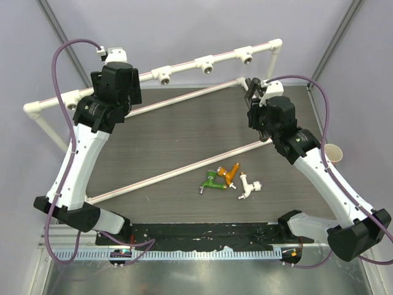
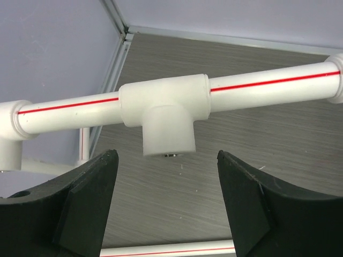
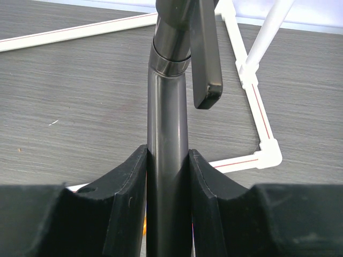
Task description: Install the water faucets
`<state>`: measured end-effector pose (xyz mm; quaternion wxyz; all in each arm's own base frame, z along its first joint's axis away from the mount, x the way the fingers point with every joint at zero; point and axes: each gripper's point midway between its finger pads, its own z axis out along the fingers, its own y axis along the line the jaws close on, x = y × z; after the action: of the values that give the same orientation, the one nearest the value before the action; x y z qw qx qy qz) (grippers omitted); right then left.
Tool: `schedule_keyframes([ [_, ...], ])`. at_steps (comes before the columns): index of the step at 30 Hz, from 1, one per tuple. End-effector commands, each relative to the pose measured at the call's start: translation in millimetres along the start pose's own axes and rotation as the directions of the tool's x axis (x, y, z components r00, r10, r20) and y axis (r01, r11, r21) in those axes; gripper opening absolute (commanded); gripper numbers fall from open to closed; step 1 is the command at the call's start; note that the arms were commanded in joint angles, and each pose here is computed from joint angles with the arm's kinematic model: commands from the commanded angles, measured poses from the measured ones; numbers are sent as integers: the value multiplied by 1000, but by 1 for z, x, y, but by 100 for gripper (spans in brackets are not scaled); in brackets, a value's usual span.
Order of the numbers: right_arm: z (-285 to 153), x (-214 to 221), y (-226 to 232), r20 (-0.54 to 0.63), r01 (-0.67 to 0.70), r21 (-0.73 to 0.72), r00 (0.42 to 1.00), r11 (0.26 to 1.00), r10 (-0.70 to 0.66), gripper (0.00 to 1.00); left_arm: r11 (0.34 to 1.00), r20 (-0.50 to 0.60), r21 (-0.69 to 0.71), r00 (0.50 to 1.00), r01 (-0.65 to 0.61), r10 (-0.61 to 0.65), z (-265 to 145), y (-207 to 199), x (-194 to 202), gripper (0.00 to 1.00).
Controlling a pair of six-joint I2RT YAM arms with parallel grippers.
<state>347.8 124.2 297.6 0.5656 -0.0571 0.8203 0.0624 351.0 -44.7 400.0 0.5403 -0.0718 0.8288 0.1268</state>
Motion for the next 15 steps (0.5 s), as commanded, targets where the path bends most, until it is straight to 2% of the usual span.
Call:
schedule_keyframes([
  [1, -13, -71, 4, 221, -49, -34, 974, 998, 55, 1, 997, 60, -24, 996, 69, -67, 9, -3, -13, 78],
  [15, -8, -79, 3, 261, -11, -53, 965, 999, 24, 1, 995, 79, -73, 994, 75, -69, 31, -9, -2, 64],
])
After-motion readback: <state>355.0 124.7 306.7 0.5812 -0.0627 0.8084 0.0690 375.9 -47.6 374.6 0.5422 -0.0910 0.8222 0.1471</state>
